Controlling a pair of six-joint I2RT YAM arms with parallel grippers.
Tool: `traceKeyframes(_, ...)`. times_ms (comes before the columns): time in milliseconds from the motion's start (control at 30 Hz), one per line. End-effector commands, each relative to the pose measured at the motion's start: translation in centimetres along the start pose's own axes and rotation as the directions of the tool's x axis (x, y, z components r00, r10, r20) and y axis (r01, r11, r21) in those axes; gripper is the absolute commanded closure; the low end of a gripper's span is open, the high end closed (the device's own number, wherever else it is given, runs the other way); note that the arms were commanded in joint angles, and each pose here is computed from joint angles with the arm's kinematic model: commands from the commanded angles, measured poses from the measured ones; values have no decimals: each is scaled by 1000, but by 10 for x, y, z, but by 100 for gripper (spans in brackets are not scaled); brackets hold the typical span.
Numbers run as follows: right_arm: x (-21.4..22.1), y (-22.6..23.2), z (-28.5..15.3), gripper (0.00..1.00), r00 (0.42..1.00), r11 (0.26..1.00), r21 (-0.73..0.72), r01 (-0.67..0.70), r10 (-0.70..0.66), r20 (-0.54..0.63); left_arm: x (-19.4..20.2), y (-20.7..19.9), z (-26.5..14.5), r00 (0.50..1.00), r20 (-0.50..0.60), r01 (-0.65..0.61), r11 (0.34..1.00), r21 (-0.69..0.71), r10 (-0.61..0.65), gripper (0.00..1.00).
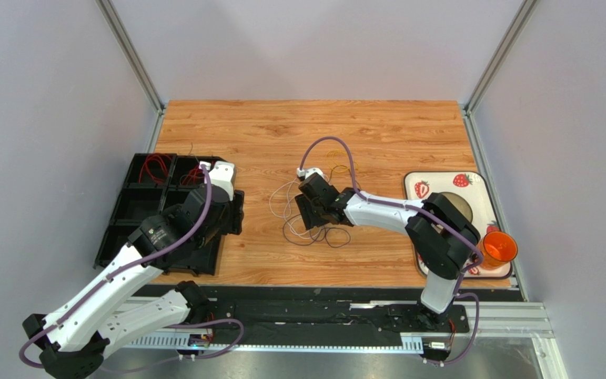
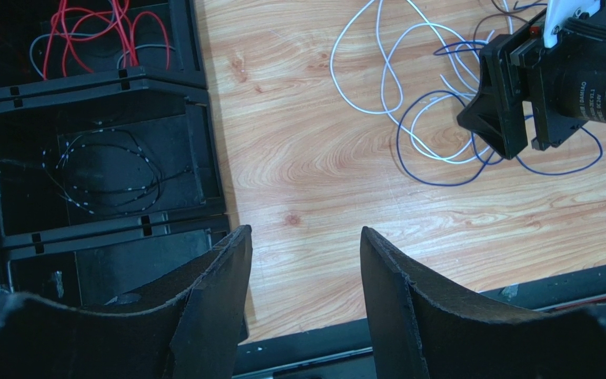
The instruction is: Untangle the cables
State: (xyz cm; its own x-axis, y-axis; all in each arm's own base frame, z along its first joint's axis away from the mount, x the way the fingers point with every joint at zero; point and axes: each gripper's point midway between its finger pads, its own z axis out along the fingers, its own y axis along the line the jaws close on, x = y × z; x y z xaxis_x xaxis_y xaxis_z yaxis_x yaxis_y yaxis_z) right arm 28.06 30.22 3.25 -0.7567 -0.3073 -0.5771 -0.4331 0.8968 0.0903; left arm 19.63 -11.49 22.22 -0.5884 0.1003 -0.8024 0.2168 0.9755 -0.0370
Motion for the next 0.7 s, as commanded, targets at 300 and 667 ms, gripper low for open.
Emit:
traceKeyframes(300, -12, 37, -9, 46, 1000, 999, 22, -22, 22, 22, -6, 2, -1, 1000, 28, -7, 1000, -5, 7, 39)
traceKeyframes(667, -3, 37, 10, 60, 1000, 998, 53, -15, 16, -25, -9, 3, -3, 999, 42, -1, 1000, -5, 2, 40)
